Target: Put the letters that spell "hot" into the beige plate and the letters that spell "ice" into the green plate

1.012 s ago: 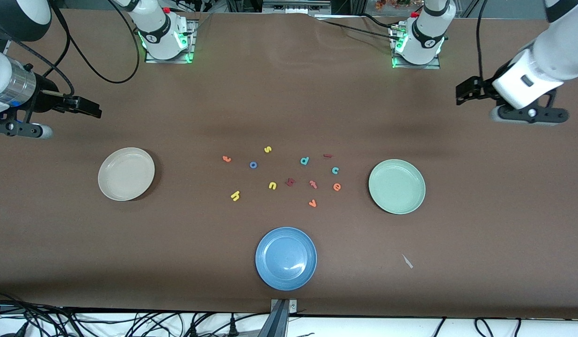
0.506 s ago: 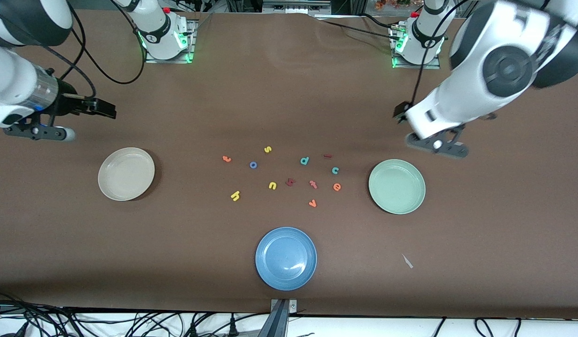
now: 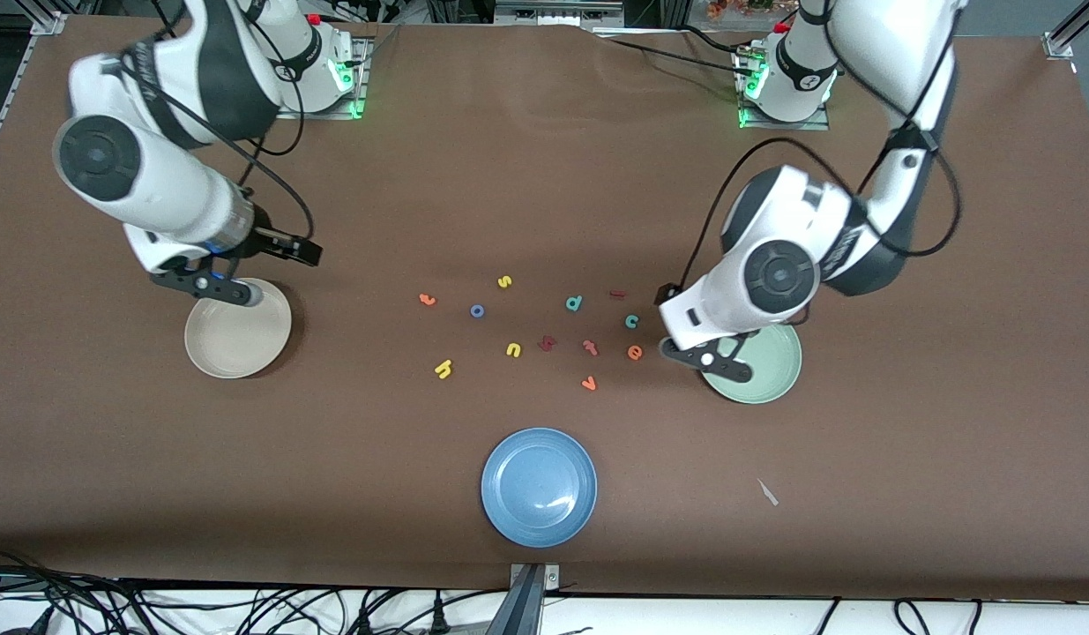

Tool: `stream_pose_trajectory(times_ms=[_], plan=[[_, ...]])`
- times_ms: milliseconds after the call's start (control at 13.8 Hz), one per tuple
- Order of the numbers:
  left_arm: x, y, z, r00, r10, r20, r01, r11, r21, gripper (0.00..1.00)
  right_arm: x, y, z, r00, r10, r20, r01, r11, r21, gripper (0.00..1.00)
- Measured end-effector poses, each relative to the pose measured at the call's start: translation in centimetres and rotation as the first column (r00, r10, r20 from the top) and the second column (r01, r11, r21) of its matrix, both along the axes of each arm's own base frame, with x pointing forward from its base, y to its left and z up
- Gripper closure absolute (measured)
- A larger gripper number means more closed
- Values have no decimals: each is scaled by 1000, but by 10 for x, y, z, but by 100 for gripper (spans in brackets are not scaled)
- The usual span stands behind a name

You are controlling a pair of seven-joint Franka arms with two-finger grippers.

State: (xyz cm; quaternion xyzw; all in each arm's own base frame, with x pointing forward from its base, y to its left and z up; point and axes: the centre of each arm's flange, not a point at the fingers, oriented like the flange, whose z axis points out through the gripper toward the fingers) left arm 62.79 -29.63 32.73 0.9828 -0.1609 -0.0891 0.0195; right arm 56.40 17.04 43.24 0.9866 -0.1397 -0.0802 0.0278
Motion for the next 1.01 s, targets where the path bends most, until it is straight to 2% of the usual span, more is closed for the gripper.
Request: stream_pose_trajectory(times_ms=[145, 289, 506, 651, 723, 867, 1012], plan=[[5, -12, -34, 1000, -2, 26, 2, 1000, -17, 0, 2, 14, -18, 998, -57, 33, 57, 998, 5, 0], [4, -21, -63, 1000, -12, 20, 13, 1000, -19, 0, 2, 30, -37, 990, -123, 63, 122, 992, 27, 0], [3, -36, -93, 998, -23, 51, 25, 999, -38, 3, -2, 62, -71, 985, -156, 78, 154, 987, 37, 0], [-1, -51, -106, 996, -38, 76, 42, 998, -51, 21, -2, 76, -101, 987, -143, 73, 141, 989, 36, 0], [-4, -58, -111, 996, -47, 77, 51, 997, -51, 21, -2, 83, -118, 989, -133, 71, 131, 991, 38, 0], [-7, -61, -116, 995, -60, 77, 63, 997, -42, 36, -6, 95, -149, 995, -78, 63, 76, 996, 40, 0], [-7, -59, -119, 995, -67, 79, 69, 997, -30, 37, -13, 100, -172, 998, 40, 45, -42, 998, 42, 0]])
